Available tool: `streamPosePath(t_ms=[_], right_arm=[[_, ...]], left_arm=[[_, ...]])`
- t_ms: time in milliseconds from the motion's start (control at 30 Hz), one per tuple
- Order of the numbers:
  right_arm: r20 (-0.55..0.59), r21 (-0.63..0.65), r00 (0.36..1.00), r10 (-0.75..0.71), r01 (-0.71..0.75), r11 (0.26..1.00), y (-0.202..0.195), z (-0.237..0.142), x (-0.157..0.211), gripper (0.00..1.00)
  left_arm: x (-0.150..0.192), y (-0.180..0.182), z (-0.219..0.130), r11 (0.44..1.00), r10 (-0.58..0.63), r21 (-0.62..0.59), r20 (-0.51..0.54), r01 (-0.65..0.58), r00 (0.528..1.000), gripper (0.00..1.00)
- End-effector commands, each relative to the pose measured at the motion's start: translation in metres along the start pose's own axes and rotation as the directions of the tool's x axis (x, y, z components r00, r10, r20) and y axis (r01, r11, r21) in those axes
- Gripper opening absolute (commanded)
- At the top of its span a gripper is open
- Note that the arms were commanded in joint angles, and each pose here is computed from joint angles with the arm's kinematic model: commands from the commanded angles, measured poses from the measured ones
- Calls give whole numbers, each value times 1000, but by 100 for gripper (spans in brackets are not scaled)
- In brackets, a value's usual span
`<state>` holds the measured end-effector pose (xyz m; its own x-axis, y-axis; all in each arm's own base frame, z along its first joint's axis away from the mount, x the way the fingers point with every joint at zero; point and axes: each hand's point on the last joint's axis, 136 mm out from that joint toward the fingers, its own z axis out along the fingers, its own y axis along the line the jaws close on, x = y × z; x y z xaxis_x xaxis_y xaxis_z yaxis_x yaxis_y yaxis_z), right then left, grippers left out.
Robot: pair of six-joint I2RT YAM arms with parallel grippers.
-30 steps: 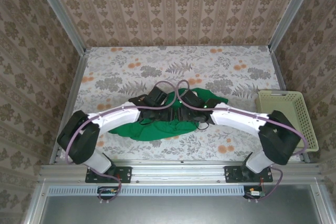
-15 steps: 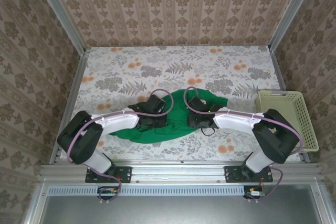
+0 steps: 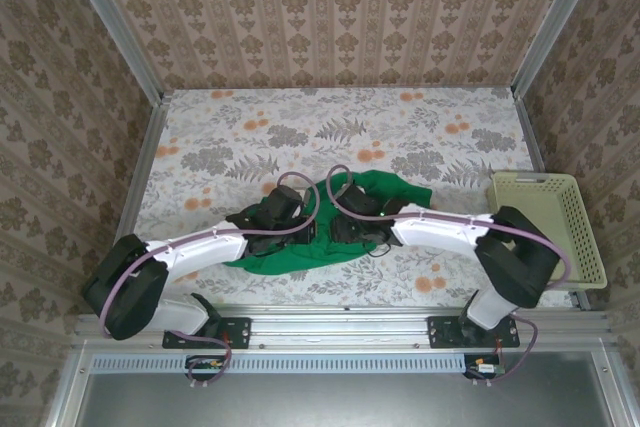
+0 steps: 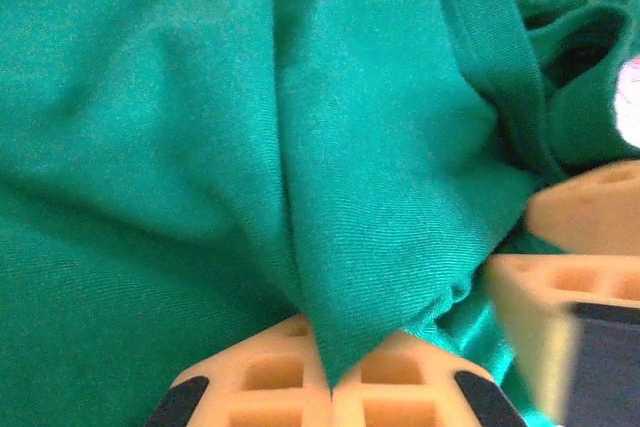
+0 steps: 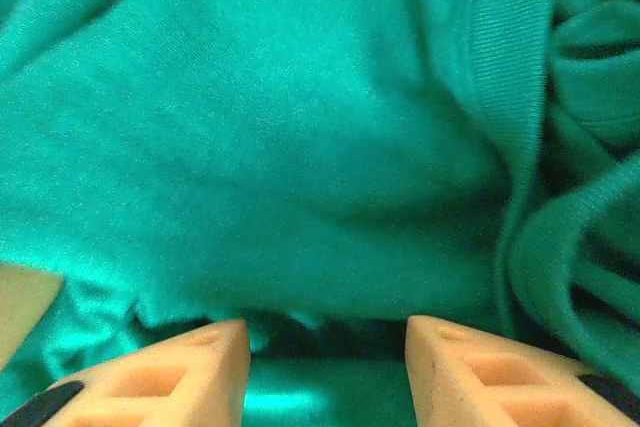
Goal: Fold the inside-out t-shirt
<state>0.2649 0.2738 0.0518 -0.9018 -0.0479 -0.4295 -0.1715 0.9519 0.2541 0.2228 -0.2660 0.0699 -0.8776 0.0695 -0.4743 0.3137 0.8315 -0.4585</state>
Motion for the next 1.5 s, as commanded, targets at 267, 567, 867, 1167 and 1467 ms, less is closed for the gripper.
streamPosePath(t_ms=[267, 567, 867, 1167, 1467], right_arm=[[21, 59, 1000, -21, 20, 998, -4, 37, -16, 33], [90, 73, 994, -62, 55, 996, -15, -1, -20, 0], [131, 116, 990, -47, 32, 993, -39, -33, -11, 0], [239, 127, 970, -39, 9, 992, -59, -71, -13, 0], [184, 29, 983, 27, -33, 999, -40, -45, -3, 0]], left_arm=[[-5, -10, -3, 998, 8, 64, 13, -9, 1000, 12], [-16, 18, -1, 999, -27, -18, 14, 27, 1000, 12], [-26, 32, -8, 996, -27, -80, 34, 29, 999, 0], [-61, 59, -31, 991, -78, -102, 129, 91, 989, 0], [-47, 29, -14, 986, 81, -142, -24, -84, 996, 11]])
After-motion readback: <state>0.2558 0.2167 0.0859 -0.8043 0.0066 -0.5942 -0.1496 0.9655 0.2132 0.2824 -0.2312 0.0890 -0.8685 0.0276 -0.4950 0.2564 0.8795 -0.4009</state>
